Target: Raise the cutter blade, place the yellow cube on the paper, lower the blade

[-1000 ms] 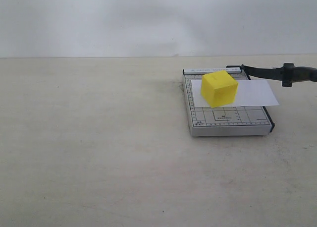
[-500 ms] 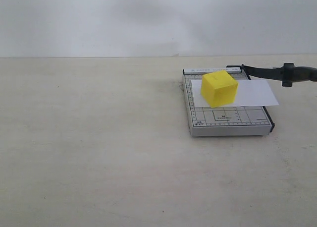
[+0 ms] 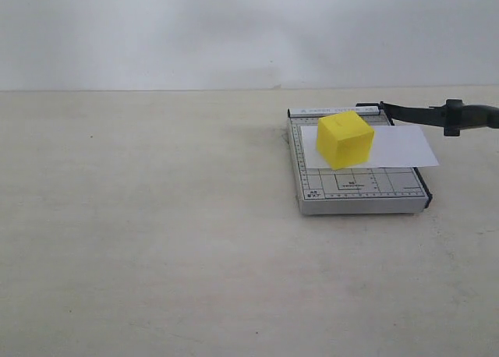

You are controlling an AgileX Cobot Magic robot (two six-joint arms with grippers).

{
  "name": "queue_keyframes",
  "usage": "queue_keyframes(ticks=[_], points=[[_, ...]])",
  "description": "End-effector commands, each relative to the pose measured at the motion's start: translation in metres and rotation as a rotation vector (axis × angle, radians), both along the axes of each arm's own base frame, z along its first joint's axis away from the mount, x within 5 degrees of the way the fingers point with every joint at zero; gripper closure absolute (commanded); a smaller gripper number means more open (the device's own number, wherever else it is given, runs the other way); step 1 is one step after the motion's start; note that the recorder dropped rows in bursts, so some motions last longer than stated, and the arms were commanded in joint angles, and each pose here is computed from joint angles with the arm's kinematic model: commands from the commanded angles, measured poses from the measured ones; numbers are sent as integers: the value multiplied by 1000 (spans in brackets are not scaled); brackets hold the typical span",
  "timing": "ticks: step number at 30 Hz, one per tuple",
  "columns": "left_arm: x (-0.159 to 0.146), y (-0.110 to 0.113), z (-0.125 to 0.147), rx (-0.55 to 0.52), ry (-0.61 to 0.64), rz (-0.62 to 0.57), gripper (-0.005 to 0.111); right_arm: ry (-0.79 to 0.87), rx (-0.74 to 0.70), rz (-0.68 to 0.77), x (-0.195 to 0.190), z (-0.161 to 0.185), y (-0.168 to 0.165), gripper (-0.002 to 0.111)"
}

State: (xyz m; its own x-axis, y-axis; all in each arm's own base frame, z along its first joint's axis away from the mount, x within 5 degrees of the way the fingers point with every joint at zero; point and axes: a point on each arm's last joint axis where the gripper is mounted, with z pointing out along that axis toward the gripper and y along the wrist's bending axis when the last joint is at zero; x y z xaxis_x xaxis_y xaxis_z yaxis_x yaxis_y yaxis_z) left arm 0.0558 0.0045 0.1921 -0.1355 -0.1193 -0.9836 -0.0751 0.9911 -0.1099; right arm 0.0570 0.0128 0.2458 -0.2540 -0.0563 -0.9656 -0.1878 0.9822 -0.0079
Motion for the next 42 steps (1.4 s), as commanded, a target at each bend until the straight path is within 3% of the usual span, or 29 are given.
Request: queue_keyframes(ticks=[1,6,10,12,17,23,27,33,42], points=[[0,-1,0,-82,-5,4,102,-24,-18,1,0,2,-1,107],[0,0,0,-101,0,8,102,-53,-30,0,0,5,-1,83],[-1,0,-3,-166,21,23,102,-234,3,-28,2,25,-3,62],[-1,0,-5,-203,47,36,102,-264,11,-32,4,36,-3,61],[-2,0,-6,-240,55,45,102,-140,-8,-31,36,52,1,61],[-2,1,-6,-223,56,47,102,75,7,-21,100,91,11,61],[-2,1,-6,-223,56,47,102,259,-71,1,148,114,17,61],[-2,1,-6,-223,54,47,102,516,-74,-14,197,101,23,61],[-2,1,-6,-223,54,47,102,588,-120,-32,224,80,23,61]])
